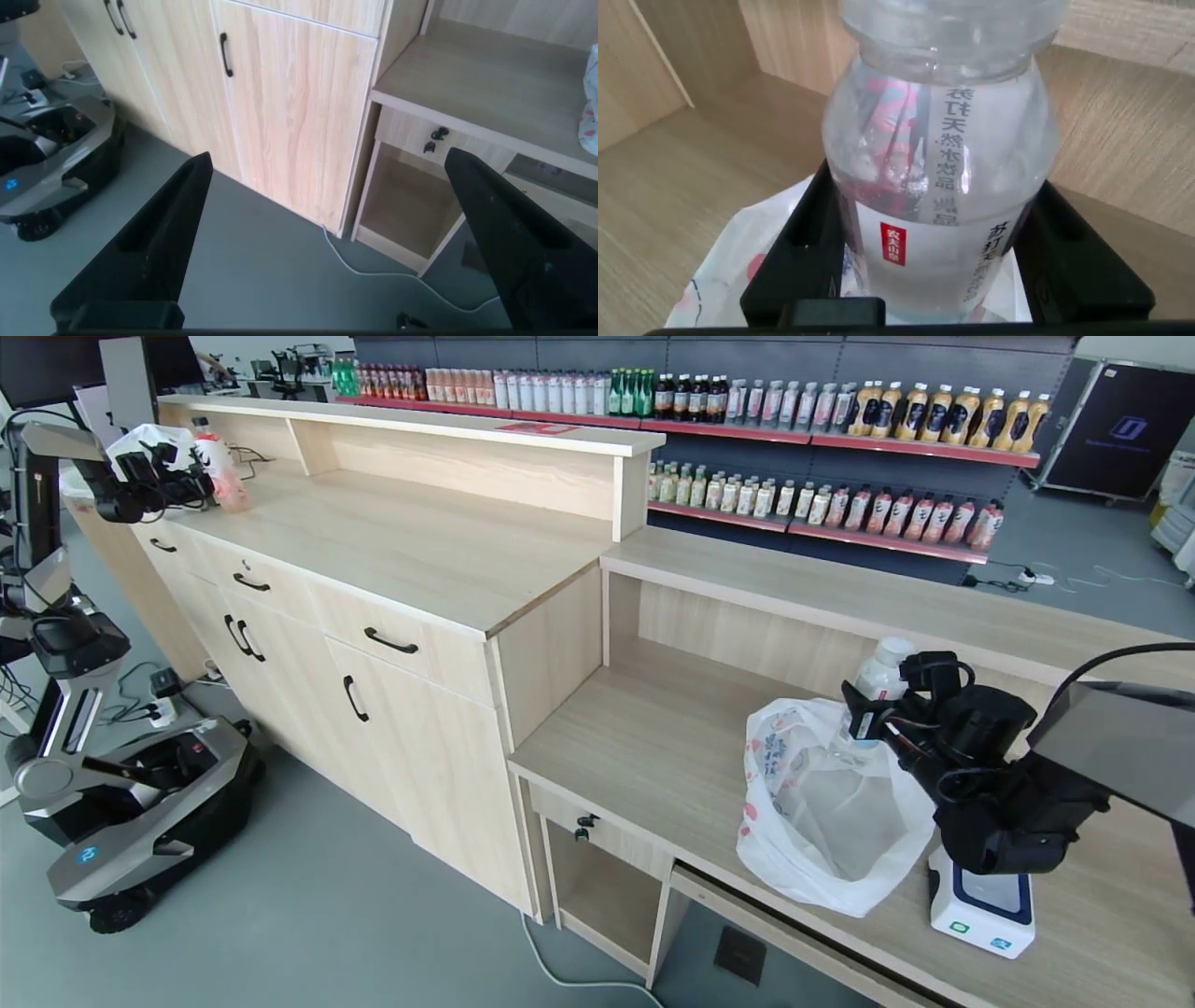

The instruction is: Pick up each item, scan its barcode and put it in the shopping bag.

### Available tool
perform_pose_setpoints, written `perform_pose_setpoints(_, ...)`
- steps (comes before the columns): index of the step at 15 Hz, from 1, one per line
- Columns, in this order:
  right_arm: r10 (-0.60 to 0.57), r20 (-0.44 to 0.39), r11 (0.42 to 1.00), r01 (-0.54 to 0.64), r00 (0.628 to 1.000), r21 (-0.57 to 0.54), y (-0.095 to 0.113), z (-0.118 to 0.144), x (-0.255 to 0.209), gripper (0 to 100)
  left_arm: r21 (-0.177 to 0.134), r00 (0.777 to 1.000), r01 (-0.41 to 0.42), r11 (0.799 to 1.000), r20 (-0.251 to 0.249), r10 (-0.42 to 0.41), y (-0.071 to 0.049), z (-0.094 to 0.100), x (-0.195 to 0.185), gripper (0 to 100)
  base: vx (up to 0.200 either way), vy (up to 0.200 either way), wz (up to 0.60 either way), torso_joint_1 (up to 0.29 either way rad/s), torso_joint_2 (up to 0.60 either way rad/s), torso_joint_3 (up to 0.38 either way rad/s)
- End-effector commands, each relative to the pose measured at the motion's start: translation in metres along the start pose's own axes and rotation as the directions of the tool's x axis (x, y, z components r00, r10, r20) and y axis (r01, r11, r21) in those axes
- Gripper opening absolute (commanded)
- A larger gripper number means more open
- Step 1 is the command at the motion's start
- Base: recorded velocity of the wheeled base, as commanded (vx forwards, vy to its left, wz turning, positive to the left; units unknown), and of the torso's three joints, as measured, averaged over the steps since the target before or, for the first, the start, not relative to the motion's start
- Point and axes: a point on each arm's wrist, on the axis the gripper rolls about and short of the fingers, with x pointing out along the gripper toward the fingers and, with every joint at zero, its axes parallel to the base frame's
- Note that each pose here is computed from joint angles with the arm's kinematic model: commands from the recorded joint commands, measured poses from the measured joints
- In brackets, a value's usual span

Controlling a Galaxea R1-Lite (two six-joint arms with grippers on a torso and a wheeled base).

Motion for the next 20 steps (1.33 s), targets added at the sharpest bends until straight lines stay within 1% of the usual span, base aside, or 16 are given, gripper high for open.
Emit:
perform_pose_setpoints(1,0.03,-0.048,1.0,-0.03,0.998,0.003,0.012,-0.034,0.007,0,0.0,1.0,-0.001,1.0,0.001,0.001,0.0,0.0,0.0,100,0.0,0.0,0.0,0.0,0.0,0.0)
perform_pose_setpoints(4,0.047,-0.045,0.999,-0.047,0.998,0.003,0.021,-0.045,0.014,0,0.0,1.0,-0.001,1.0,0.001,0.001,0.0,0.0,0.0,100,0.0,0.0,0.0,0.0,0.0,0.0)
perform_pose_setpoints(6,0.087,-0.026,0.996,-0.087,0.996,0.0,0.024,-0.055,0.023,0,0.0,1.0,-0.001,1.0,0.001,0.001,0.0,0.0,0.0,100,0.0,0.0,0.0,0.0,0.0,0.0)
perform_pose_setpoints(7,0.099,-0.022,0.995,-0.099,0.995,-0.001,0.025,-0.06,0.025,0,0.0,1.0,-0.001,1.0,0.001,0.001,0.0,0.0,0.0,100,0.0,0.0,0.0,0.0,0.0,0.0)
perform_pose_setpoints(10,0.101,-0.047,0.995,-0.1,0.994,0.006,0.026,-0.075,0.025,0,0.0,1.0,-0.001,1.0,0.001,0.001,0.0,0.0,0.0,100,0.0,0.0,0.0,0.0,0.0,0.0)
perform_pose_setpoints(14,0.093,-0.006,0.996,-0.093,0.996,0.004,0.024,-0.087,0.043,0,0.0,1.0,-0.001,1.0,0.001,0.001,0.0,0.0,0.0,100,0.0,0.0,0.0,0.0,0.0,0.0)
perform_pose_setpoints(17,0.089,-0.017,0.996,-0.089,0.996,0.003,0.023,-0.097,0.046,0,0.0,1.0,-0.001,1.0,0.001,0.001,0.0,0.0,0.0,100,0.0,0.0,0.0,0.0,0.0,0.0)
perform_pose_setpoints(18,0.082,-0.038,0.997,-0.082,0.996,0.0,0.019,-0.103,0.044,0,0.0,1.0,-0.001,1.0,0.001,0.001,0.0,0.0,0.0,100,0.0,0.0,0.0,0.0,0.0,0.0)
perform_pose_setpoints(20,0.082,-0.048,0.997,-0.083,0.995,0.0,0.02,-0.108,0.043,0,0.0,1.0,-0.001,1.0,0.001,0.001,0.0,0.0,0.0,100,0.0,0.0,0.0,0.0,0.0,0.0)
